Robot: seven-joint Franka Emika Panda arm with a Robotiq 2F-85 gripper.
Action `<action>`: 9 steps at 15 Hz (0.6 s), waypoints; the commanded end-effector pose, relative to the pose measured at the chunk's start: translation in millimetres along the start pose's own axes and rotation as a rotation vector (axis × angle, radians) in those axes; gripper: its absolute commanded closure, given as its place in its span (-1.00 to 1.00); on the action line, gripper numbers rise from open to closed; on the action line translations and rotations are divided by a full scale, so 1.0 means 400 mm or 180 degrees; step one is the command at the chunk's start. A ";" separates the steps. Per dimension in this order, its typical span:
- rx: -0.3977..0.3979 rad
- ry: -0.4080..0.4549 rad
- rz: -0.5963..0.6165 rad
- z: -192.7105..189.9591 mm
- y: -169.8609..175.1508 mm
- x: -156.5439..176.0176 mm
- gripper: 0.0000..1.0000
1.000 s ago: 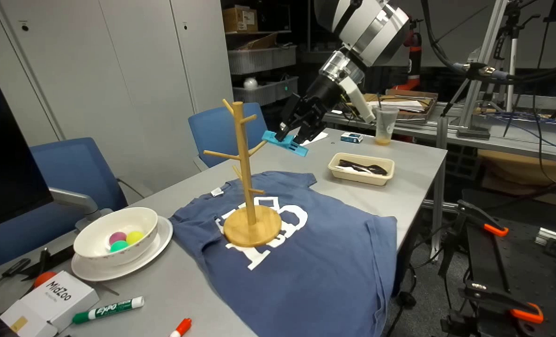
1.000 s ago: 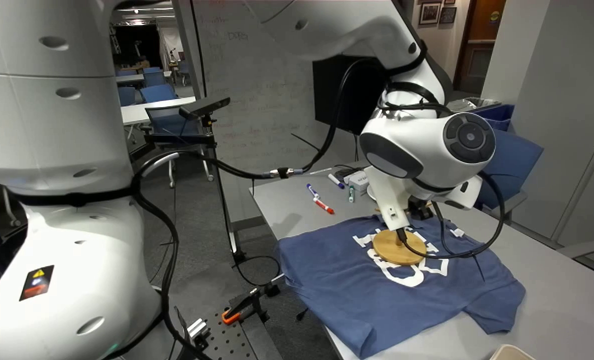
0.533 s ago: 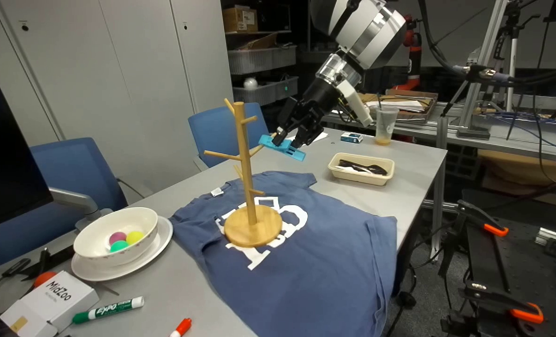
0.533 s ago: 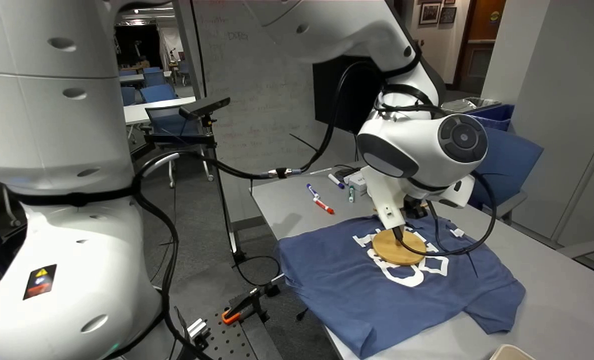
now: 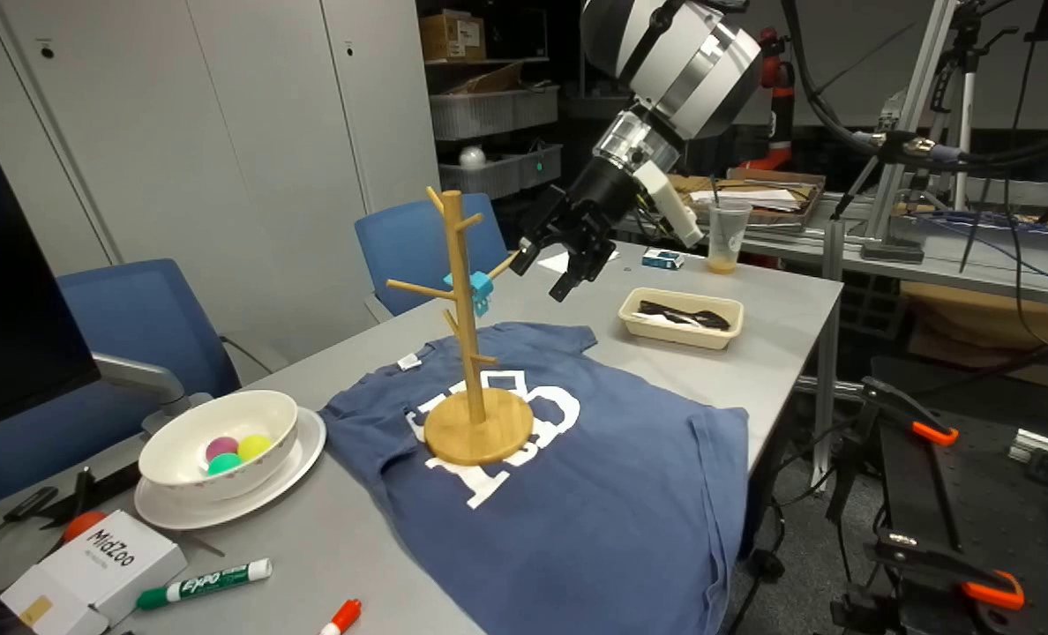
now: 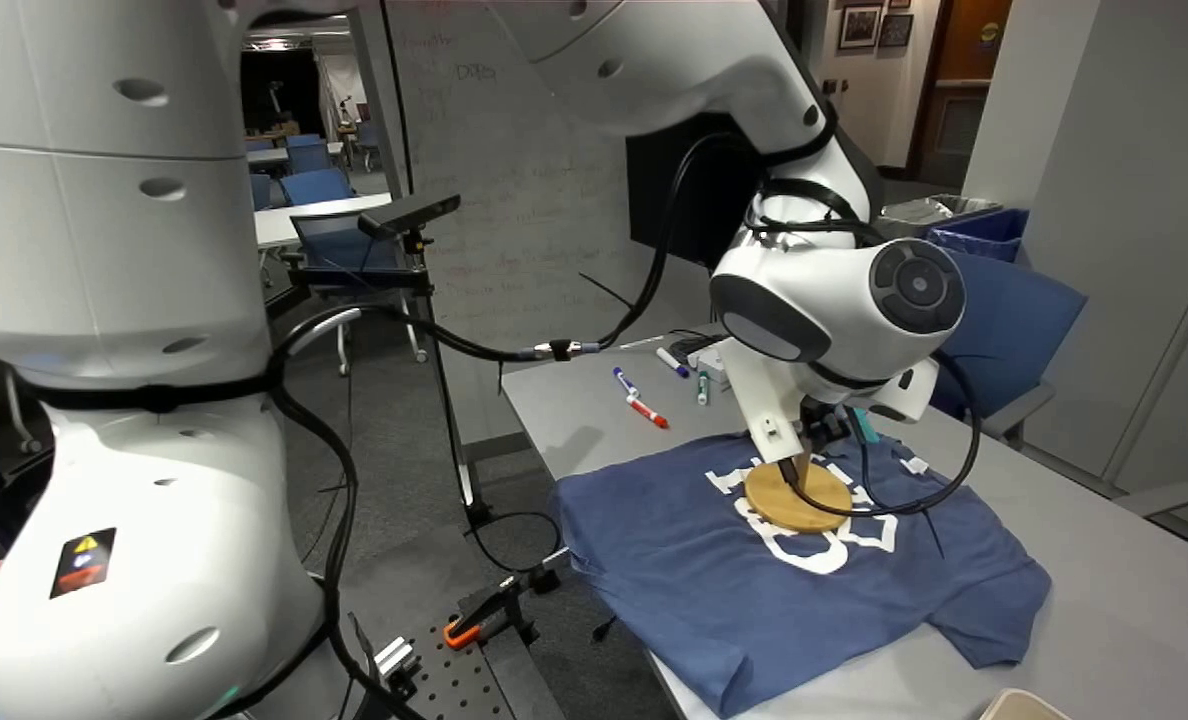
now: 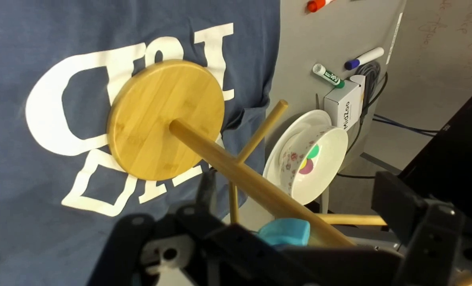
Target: Hang the peg on the stand
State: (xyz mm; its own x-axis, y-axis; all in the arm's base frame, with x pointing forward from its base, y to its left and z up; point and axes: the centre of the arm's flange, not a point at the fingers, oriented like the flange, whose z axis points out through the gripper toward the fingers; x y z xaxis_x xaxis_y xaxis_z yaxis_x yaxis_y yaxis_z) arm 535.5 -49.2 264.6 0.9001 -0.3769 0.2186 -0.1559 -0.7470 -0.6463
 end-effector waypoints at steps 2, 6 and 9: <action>0.0001 0.0014 -0.0037 0.010 -0.003 0.001 -1.00; -0.0109 0.0036 -0.0092 -0.009 -0.010 -0.002 -1.00; -0.0285 0.0112 -0.0216 -0.037 -0.022 0.001 -1.00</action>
State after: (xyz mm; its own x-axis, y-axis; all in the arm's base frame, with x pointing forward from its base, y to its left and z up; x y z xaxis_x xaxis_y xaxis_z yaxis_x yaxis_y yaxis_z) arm 536.1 -52.1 265.6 0.9005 -0.3637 0.2383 -0.1490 -0.7730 -0.6167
